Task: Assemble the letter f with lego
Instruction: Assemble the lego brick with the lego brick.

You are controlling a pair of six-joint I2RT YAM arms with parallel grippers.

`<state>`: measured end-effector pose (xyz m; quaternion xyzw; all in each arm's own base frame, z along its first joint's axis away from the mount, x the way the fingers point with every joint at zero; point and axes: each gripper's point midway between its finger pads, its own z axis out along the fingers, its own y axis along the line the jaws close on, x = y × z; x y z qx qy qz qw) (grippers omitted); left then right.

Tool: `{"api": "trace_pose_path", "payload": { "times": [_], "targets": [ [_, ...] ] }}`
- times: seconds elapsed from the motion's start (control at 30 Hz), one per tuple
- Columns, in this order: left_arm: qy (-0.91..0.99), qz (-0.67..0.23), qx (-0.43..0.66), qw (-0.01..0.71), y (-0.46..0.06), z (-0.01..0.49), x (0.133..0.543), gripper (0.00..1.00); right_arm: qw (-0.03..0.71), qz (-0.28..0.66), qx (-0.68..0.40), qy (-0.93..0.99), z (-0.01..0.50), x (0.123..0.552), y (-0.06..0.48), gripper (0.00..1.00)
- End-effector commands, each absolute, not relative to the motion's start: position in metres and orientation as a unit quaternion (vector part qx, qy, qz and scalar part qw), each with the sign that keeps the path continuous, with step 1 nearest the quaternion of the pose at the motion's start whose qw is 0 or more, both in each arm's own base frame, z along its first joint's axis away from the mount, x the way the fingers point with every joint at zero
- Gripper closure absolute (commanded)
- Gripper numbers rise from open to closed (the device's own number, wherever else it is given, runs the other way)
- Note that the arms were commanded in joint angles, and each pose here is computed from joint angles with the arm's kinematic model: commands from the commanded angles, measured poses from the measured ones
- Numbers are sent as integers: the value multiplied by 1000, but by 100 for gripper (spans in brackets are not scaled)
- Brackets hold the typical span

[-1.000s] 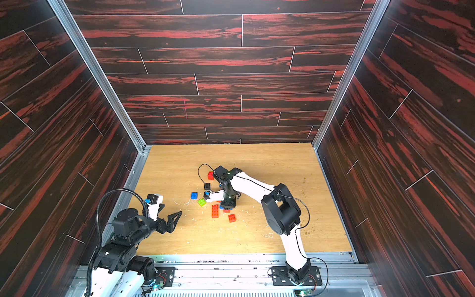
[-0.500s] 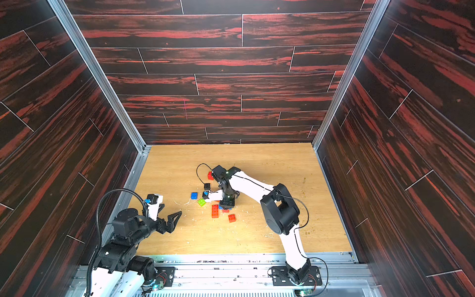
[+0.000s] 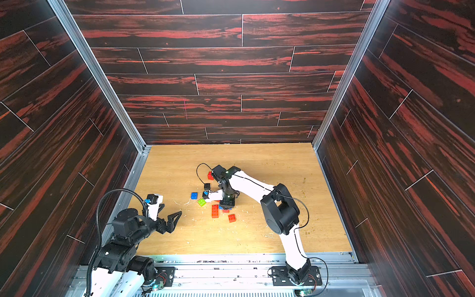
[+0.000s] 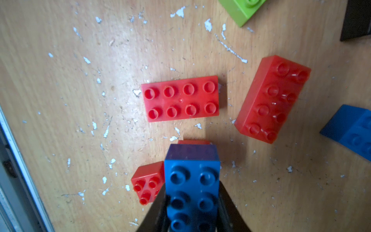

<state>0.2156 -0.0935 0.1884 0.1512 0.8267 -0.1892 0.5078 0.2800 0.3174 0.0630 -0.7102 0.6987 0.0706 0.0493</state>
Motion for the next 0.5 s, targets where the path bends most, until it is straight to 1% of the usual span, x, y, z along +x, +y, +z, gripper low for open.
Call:
{"api": "trace_pose_path", "payload": {
  "times": [0.0,0.37,0.47],
  "targets": [
    [824,-192,159,509,-95,189,213,0,29,87,-705,703,60,271,319,64],
    [822,-193,160,512,-96,190,212,0,19,83,-698,711,54,272,318,61],
    [822,-194,160,512,-96,190,212,0,21,79,-697,713,52,274,318,58]
  ]
}}
